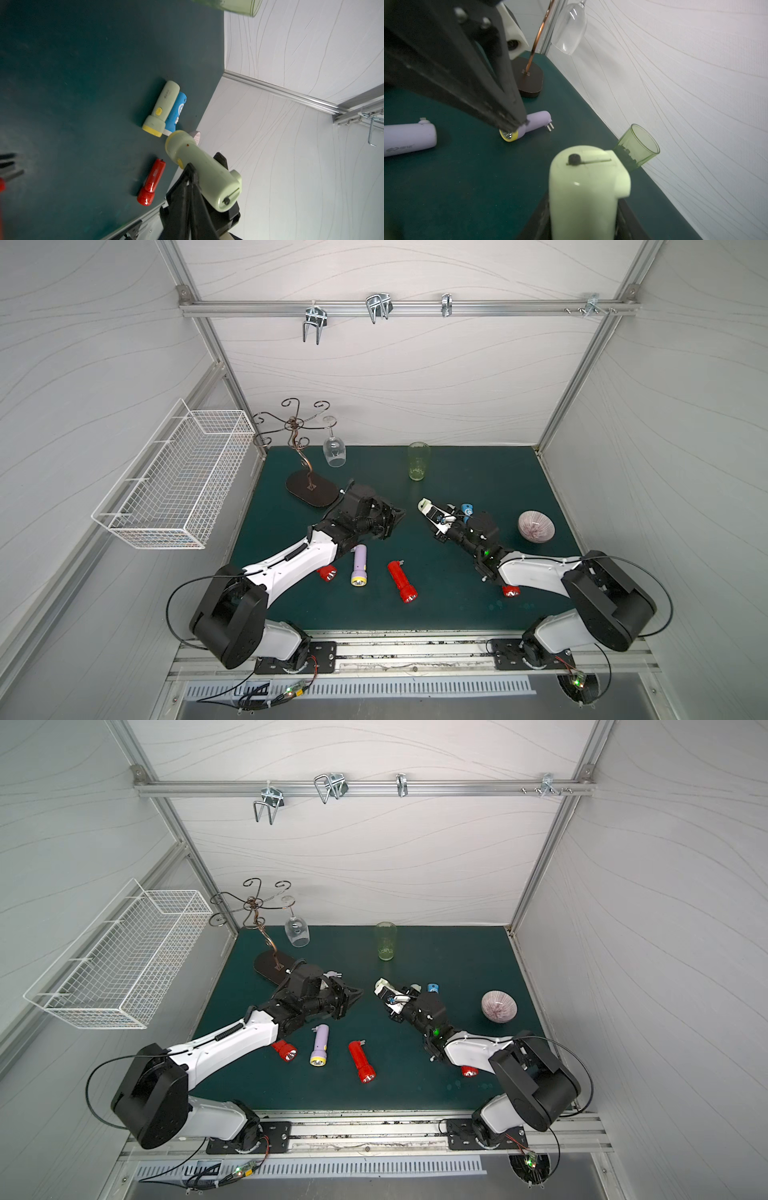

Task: Close the plug at the bottom of the flashlight
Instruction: Close the plug of the flashlight, then place the flashlight at the center of the board.

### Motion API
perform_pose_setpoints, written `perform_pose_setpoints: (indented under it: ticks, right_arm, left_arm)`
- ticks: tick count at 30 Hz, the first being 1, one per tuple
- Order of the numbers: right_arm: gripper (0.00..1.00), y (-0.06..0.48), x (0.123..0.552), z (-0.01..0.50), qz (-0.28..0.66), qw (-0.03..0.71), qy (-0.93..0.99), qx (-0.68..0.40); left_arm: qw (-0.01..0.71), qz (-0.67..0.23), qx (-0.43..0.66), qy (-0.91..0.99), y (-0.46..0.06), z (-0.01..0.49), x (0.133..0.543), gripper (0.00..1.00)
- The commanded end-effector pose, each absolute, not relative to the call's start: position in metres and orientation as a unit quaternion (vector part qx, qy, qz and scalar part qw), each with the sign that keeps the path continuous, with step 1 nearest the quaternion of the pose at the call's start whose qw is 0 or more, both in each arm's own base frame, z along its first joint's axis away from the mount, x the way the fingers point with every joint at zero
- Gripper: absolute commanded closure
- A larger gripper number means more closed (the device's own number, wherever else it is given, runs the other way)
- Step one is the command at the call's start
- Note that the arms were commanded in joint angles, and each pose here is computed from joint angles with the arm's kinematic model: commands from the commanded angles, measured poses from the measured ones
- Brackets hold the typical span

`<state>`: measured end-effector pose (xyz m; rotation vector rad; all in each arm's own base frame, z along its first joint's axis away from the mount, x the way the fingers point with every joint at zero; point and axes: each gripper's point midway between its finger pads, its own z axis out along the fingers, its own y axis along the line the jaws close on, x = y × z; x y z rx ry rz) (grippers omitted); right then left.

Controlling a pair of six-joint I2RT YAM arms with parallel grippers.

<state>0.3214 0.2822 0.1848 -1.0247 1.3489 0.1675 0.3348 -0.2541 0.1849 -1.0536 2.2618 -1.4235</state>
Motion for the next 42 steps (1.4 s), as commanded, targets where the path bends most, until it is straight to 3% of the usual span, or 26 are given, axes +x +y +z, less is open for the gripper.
perform_pose_setpoints:
  ticks: [1,8,11,14,17,19,28,42]
  right_arm:
    - [1.0,0.278,0.331,0.206,0.07,0.669,0.619,-0.406]
    - [1.0,0.278,0.339,0.201,0.092,0.596,0.702,-0.379]
    - [1.0,0.277,0.346,0.197,0.1,0.554,0.751,-0.345]
    - [1.0,0.256,0.366,0.191,0.072,0.516,0.823,-0.226]
    - [1.0,0.258,0.368,0.178,0.062,0.474,0.849,-0.224]
    - [1.0,0.258,0.37,0.17,0.061,0.445,0.869,-0.207]
    - [1.0,0.271,0.373,0.124,0.058,0.276,0.949,-0.141]
    - [1.0,0.259,0.385,0.046,0.014,0.146,0.987,-0.061]
  left_arm:
    - [0.216,-0.469,-0.327,0.791,-0.225,0.202,0.344,0.91]
    - [0.327,-0.381,-0.276,0.819,-0.17,0.208,0.359,0.83]
    - [0.355,-0.361,-0.262,0.821,-0.153,0.211,0.366,0.66]
    - [0.375,-0.329,-0.234,0.834,-0.142,0.214,0.368,0.4]
    - [0.394,-0.292,-0.189,0.851,-0.138,0.217,0.369,0.19]
    - [0.402,-0.255,-0.187,0.859,-0.126,0.214,0.367,0.01]
    - [0.442,-0.219,-0.181,0.851,-0.099,0.23,0.363,0.0]
    - [0.456,-0.205,-0.191,0.845,-0.089,0.238,0.356,0.01]
